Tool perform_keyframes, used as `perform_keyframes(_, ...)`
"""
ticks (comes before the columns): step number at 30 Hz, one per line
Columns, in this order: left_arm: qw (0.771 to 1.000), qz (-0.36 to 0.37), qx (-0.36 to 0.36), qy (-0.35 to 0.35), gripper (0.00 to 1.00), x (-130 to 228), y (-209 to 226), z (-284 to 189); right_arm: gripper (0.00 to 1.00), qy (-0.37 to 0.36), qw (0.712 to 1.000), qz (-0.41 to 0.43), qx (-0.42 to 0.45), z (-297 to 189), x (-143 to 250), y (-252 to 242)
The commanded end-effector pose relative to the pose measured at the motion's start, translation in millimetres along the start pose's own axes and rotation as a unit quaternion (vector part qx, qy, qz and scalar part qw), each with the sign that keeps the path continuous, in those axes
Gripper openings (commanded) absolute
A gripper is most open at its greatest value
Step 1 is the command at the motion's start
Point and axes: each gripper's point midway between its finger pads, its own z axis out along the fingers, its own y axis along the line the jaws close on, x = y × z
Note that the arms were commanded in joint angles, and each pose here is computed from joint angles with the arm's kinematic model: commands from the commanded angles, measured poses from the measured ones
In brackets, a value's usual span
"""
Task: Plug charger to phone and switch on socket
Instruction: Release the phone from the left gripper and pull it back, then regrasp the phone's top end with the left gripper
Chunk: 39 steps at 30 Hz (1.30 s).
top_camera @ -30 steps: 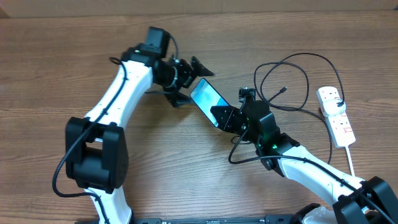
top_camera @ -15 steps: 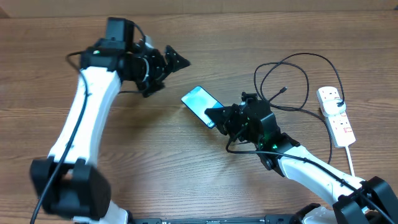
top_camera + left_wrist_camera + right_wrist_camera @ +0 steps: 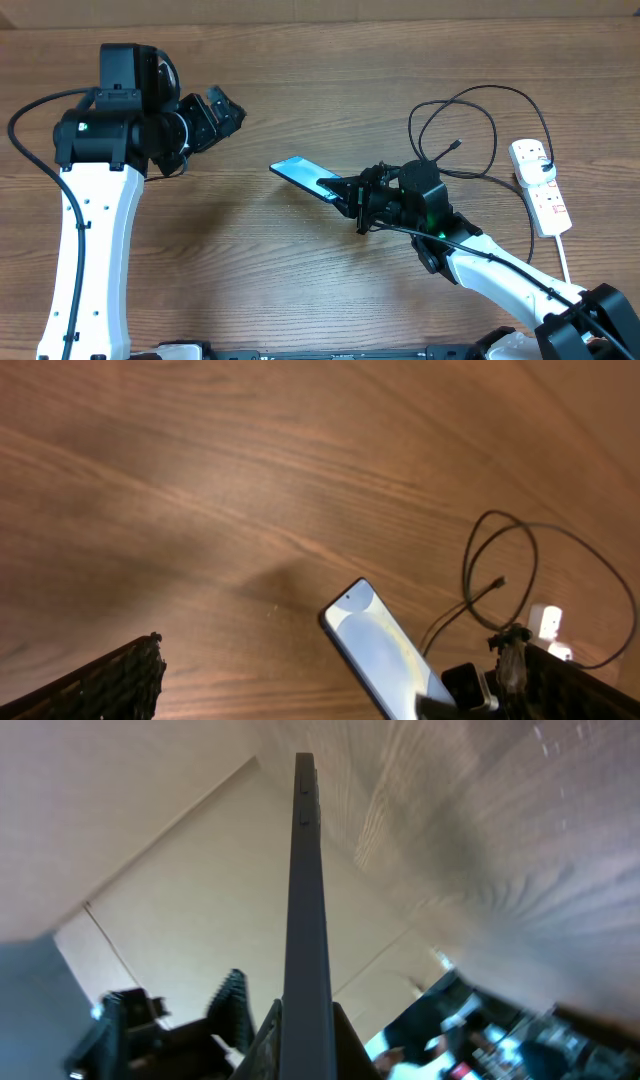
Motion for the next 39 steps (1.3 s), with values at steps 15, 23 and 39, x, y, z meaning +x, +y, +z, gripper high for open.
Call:
perform_keyframes(15,0.959,-0.137,0.114,0.221,1.00,65.9,-31.2,27.8,0.04,-0.002,0.998,0.063,-0.021,0.5,2.6,12.8)
perform_keyframes(23,0.920,-0.209,0.140,0.300,0.92,87.9,-28.3,65.1,0.04,-0.001,0.998,0.059,-0.025,0.4,3.3,14.8)
perform_keyframes(39,0.897,-0.270,0.154,0.314,0.66,91.6,-39.8,93.2,0.04,-0.018,0.996,0.035,-0.079,0.9,4.3,36.5)
